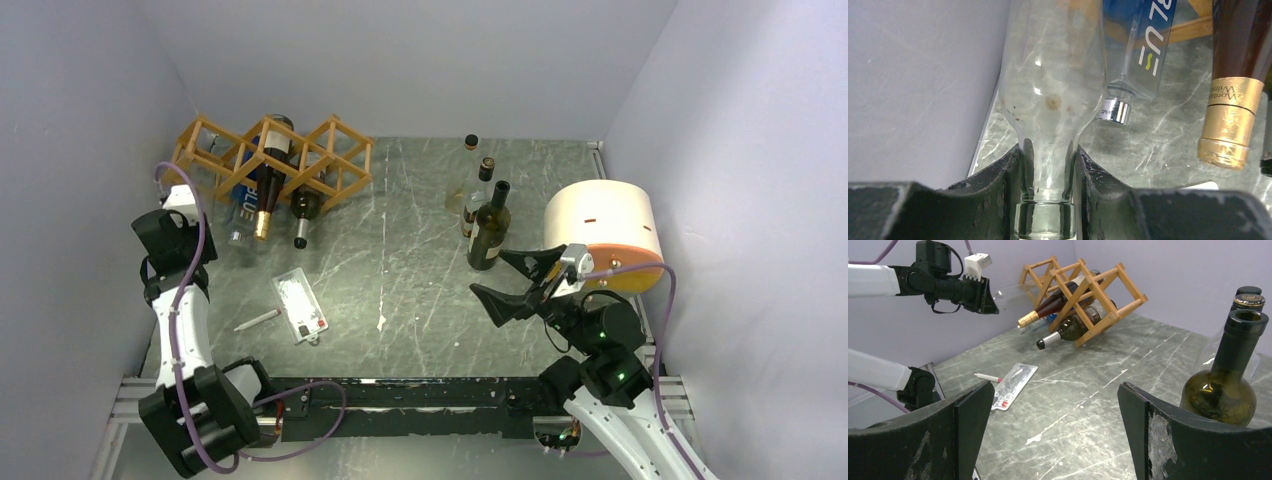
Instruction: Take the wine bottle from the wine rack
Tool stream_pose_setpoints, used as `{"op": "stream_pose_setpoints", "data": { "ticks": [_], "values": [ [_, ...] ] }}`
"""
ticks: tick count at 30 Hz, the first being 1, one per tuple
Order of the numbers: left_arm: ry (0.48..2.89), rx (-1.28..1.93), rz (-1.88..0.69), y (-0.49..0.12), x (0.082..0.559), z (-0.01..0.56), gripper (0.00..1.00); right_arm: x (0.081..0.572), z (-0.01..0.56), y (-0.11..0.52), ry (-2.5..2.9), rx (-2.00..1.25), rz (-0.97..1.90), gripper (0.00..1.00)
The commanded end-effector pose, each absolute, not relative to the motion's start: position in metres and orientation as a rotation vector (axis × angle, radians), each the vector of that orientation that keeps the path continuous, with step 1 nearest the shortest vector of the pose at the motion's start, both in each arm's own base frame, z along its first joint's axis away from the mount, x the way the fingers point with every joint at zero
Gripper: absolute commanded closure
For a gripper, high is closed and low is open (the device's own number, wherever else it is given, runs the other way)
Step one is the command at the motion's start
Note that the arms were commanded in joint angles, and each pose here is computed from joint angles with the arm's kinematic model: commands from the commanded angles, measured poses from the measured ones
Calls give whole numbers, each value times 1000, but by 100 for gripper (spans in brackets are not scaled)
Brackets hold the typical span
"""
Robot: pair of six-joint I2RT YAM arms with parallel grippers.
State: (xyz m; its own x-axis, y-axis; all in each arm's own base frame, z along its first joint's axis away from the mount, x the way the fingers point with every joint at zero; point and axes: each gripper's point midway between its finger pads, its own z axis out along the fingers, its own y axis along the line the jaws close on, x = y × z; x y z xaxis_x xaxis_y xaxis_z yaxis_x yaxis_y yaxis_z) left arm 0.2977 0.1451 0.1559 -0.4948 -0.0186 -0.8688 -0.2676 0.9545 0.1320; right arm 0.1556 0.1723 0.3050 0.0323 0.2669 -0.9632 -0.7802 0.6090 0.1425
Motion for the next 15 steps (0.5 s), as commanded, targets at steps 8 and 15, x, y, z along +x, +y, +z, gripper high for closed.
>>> {"op": "stream_pose_setpoints", "data": {
  "ticks": [8,15],
  "values": [
    [1934,-493,302,148,277,200,93,147,312,173,1249,-502,885,0],
    [1942,-615,191,133,268,217,93,147,311,175,1250,-505,892,0]
  ]
}}
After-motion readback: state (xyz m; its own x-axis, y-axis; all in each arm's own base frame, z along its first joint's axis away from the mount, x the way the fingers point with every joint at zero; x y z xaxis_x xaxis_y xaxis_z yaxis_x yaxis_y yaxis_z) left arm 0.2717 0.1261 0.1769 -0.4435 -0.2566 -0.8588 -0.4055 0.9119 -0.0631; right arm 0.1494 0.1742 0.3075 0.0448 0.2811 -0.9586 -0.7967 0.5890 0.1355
